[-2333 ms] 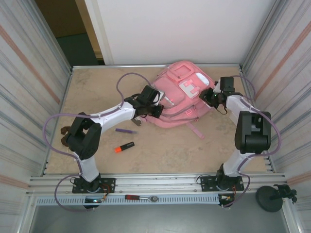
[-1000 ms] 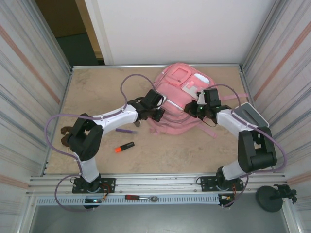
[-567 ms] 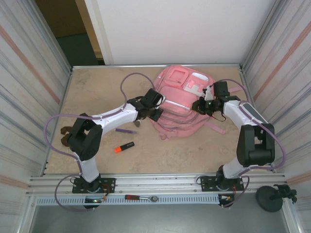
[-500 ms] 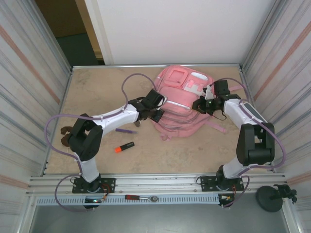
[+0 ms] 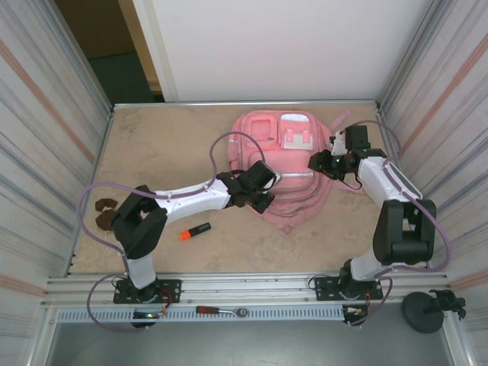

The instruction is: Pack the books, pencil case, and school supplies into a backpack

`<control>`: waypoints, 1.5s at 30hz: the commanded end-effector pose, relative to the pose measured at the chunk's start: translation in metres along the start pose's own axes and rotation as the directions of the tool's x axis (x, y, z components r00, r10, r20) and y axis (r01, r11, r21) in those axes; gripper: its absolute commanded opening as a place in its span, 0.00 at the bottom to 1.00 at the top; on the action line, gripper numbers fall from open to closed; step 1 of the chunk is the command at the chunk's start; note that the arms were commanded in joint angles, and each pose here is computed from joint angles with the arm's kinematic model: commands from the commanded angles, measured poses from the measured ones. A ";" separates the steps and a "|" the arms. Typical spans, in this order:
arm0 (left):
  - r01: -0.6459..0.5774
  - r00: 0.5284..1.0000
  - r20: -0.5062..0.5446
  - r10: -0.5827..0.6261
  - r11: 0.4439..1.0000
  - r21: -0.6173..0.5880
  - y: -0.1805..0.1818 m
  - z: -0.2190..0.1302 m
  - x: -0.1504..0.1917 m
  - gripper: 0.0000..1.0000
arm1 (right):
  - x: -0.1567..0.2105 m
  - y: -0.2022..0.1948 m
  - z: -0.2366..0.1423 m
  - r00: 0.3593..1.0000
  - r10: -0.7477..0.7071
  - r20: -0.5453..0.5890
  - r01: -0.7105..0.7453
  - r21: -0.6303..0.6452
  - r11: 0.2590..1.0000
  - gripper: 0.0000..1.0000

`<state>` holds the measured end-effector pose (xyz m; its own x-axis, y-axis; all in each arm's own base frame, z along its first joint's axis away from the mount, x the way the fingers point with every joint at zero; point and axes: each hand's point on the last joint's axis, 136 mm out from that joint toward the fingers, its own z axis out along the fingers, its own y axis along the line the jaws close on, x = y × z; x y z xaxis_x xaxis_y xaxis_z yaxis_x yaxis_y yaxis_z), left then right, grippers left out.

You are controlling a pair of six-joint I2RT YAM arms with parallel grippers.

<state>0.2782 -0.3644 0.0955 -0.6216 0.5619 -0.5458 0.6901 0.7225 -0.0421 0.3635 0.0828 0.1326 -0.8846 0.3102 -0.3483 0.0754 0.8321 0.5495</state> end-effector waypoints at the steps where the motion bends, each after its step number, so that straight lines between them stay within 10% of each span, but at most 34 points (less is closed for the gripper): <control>1: 0.025 1.000 -0.004 -0.025 1.000 0.011 -0.002 -0.009 -0.004 0.00 | 0.017 -0.007 -0.016 0.998 0.019 0.068 -0.022 0.052 0.998 0.47; 9: 0.014 1.000 -0.012 -0.014 1.000 -0.006 0.001 -0.004 0.000 0.00 | 0.046 0.021 -0.014 0.995 0.016 0.103 -0.007 -0.088 0.996 0.54; 19: 0.014 1.000 -0.011 -0.014 1.000 -0.020 0.004 -0.004 0.000 0.00 | 0.051 -0.003 0.010 0.988 0.061 0.139 -0.074 0.090 0.993 0.51; 28: -0.011 0.999 -0.039 0.006 0.990 -0.143 0.034 -0.010 0.015 0.00 | 0.038 -0.017 -0.002 0.981 0.041 0.190 -0.064 0.118 0.991 0.01; 45: -0.033 0.998 0.044 0.050 0.949 -0.314 0.130 -0.008 -0.014 0.00 | 0.041 -0.023 0.005 1.000 0.000 0.016 -0.001 0.023 1.000 0.00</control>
<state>0.3433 -0.3004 0.0965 -0.5867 0.5597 -0.5852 0.6199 0.7754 0.1203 0.3265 0.0847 0.1050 -0.8632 0.3561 -0.3579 0.1055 0.8205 0.5619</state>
